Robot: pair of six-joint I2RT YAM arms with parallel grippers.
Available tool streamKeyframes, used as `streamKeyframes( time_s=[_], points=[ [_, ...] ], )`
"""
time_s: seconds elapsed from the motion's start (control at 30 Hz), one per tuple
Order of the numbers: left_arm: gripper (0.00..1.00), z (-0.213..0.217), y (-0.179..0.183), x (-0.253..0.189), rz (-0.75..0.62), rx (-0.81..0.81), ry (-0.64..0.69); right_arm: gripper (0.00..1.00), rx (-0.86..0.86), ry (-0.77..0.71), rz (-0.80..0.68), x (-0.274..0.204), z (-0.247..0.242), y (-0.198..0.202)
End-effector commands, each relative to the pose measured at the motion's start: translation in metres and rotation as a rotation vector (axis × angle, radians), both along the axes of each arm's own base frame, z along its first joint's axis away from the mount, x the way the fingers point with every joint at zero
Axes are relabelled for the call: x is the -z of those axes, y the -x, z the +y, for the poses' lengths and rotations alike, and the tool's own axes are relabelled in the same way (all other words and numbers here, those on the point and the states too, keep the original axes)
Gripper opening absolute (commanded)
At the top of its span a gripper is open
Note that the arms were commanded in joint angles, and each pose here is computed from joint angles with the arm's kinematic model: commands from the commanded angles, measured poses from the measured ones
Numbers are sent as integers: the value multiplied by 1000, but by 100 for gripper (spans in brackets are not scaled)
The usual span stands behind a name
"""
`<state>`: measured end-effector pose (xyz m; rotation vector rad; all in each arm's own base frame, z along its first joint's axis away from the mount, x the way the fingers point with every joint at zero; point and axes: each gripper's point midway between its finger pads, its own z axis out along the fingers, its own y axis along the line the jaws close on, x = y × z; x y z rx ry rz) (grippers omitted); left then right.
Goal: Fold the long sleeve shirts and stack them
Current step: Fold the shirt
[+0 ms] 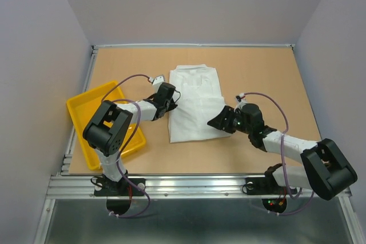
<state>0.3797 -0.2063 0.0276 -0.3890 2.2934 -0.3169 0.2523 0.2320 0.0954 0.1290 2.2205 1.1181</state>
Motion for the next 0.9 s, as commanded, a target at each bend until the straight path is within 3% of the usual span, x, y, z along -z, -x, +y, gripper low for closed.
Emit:
streamKeyframes(
  time_s=[0.0,0.2,0.3,0.57,0.7,0.87],
  points=[
    [27,17,13,24,67,-37,-43,65,-7,-130,-14,1,5,2],
    [26,23,18,34,86,-56,-31,64,109,-108,133,69,-32,21],
    [26,28,19,37,96,-64,-33,63,113,-142,147,72,-39,27],
    [26,33,19,35,96,-71,-22,63,46,-226,48,31,-29,23],
    [26,28,19,31,83,-50,0,63,5,-234,-33,-7,-21,4],
    [27,26,18,30,76,-38,10,63,19,-196,-145,-48,-11,-48]
  ],
)
